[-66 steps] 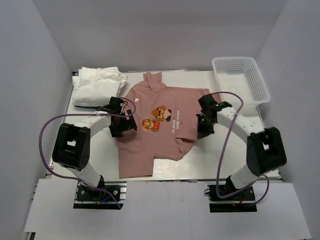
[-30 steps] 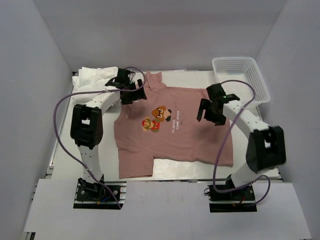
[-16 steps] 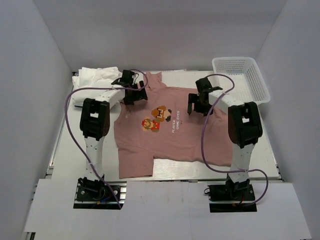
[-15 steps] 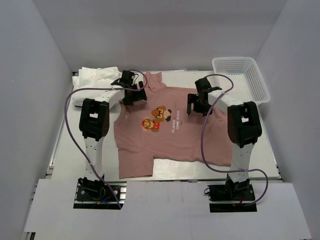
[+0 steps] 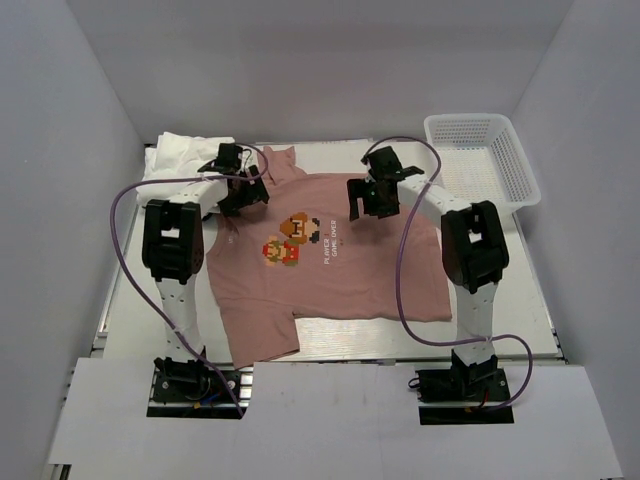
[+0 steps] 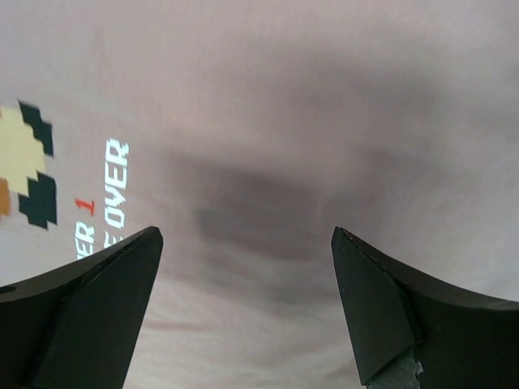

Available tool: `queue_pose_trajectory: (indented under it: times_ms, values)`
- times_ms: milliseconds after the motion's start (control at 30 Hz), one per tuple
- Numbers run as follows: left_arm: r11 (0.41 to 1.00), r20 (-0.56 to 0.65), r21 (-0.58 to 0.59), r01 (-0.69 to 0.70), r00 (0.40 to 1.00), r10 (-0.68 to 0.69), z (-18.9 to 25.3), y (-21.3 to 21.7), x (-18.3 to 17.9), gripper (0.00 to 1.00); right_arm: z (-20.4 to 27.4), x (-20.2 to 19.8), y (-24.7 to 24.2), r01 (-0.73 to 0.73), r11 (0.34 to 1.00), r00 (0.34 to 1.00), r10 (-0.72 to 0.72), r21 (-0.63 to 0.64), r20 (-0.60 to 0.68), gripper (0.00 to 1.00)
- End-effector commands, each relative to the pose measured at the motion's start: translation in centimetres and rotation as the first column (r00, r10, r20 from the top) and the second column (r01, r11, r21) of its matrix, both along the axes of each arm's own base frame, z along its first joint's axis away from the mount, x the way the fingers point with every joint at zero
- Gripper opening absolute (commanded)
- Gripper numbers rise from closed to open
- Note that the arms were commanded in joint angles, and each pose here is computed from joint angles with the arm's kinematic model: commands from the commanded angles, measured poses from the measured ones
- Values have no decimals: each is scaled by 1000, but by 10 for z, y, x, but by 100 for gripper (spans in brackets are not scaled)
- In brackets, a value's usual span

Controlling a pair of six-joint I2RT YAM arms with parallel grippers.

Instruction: Fold and stack the t-shirts

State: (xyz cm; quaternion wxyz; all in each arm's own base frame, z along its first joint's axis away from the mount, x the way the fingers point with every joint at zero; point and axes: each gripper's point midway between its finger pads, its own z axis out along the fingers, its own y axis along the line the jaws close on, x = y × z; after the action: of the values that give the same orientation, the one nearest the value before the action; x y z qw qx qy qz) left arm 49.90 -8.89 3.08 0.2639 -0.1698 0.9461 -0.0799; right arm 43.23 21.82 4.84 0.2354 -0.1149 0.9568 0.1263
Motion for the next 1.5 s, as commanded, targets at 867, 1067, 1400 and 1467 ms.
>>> queue_pose_trajectory:
  times_ms: [867,1067,1400,1467]
  values:
    - [978,88,-175,112,991,-97,-10,-27,67,100,-25,63,-53,206,965,978,-197,-165,68,90]
    - [990,59,-138,32,998,-24,-16,-16,74,100,-45,76,-56,196,960,981,-193,-200,35,90]
    - [993,27,-108,-53,998,56,-27,20,69,100,-39,107,-60,145,976,988,-132,-162,86,90]
    - [988,54,-154,-7,998,16,-17,10,72,100,-30,107,-52,92,987,992,-79,-134,97,90]
